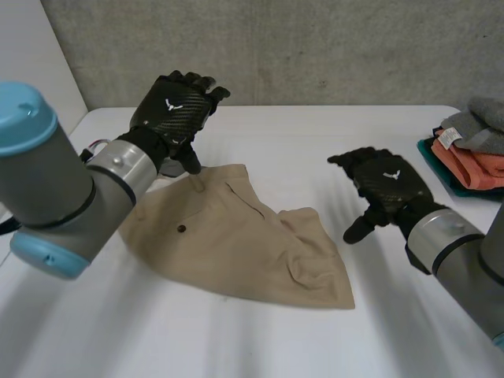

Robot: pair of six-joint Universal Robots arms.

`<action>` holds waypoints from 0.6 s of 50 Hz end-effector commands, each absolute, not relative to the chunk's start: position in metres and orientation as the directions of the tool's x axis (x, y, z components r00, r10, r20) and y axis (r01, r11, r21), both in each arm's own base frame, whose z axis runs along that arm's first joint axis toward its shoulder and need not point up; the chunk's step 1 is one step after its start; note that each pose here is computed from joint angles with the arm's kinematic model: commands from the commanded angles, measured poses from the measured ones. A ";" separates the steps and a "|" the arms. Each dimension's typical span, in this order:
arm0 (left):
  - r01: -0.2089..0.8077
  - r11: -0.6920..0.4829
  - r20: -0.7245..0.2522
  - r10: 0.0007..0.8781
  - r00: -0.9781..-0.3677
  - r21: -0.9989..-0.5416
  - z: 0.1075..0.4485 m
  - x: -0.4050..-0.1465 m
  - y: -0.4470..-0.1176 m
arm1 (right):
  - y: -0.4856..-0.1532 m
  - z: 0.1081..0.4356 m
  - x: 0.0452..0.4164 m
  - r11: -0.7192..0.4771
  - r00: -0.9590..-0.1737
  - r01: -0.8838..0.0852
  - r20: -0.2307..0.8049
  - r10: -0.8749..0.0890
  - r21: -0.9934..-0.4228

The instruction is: Fold the laundry.

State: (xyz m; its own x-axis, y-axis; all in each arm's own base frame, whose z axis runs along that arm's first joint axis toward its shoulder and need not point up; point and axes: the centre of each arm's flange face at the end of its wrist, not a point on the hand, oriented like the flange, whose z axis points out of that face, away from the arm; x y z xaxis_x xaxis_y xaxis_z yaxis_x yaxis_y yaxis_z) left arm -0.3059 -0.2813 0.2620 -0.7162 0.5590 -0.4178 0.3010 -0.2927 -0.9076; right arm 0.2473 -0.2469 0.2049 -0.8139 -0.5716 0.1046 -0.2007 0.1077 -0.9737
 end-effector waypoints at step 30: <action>0.656 -0.337 -0.649 0.693 -0.313 -0.676 0.144 -0.342 -0.383 | -0.253 0.163 0.254 0.137 -0.791 -0.307 0.172 -0.587 -0.942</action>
State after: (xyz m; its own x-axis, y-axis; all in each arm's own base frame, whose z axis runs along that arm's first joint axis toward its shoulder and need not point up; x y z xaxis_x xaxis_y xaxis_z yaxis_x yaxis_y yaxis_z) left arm -0.3420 -0.3832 0.1567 -0.3561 0.7167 -0.5997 0.6026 -0.3144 -0.7335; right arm 0.2536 -0.2505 0.1661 -0.7934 -0.5869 0.1615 -0.2974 0.1424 -0.9441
